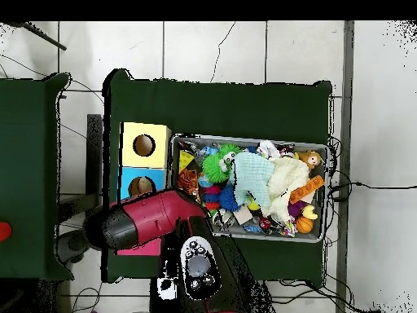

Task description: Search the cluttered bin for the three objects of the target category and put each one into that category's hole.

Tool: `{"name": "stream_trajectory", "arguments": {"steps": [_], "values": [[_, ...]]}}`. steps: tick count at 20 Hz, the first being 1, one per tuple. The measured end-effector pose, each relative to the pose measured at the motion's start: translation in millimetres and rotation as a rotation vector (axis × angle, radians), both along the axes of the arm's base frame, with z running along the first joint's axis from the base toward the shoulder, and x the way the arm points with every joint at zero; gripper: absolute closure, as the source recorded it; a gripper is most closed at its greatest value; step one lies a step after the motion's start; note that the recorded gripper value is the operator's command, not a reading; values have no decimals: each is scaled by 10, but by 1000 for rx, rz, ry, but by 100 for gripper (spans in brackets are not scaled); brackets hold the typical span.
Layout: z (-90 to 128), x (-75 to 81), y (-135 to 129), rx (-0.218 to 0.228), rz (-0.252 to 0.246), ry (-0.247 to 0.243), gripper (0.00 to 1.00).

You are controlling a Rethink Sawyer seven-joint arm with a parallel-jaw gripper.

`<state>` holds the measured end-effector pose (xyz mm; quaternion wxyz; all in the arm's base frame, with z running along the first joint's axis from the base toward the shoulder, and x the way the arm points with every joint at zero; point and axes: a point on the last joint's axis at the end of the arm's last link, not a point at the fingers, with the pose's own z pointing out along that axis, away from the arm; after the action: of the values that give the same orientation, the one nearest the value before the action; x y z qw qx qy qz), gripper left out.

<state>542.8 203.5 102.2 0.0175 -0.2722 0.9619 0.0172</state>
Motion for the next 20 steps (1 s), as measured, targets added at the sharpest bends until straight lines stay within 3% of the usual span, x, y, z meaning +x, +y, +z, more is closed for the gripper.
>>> {"name": "stream_trajectory", "arguments": {"steps": [20], "values": [[5,113,-124,-17,-50,-9,100]]}}
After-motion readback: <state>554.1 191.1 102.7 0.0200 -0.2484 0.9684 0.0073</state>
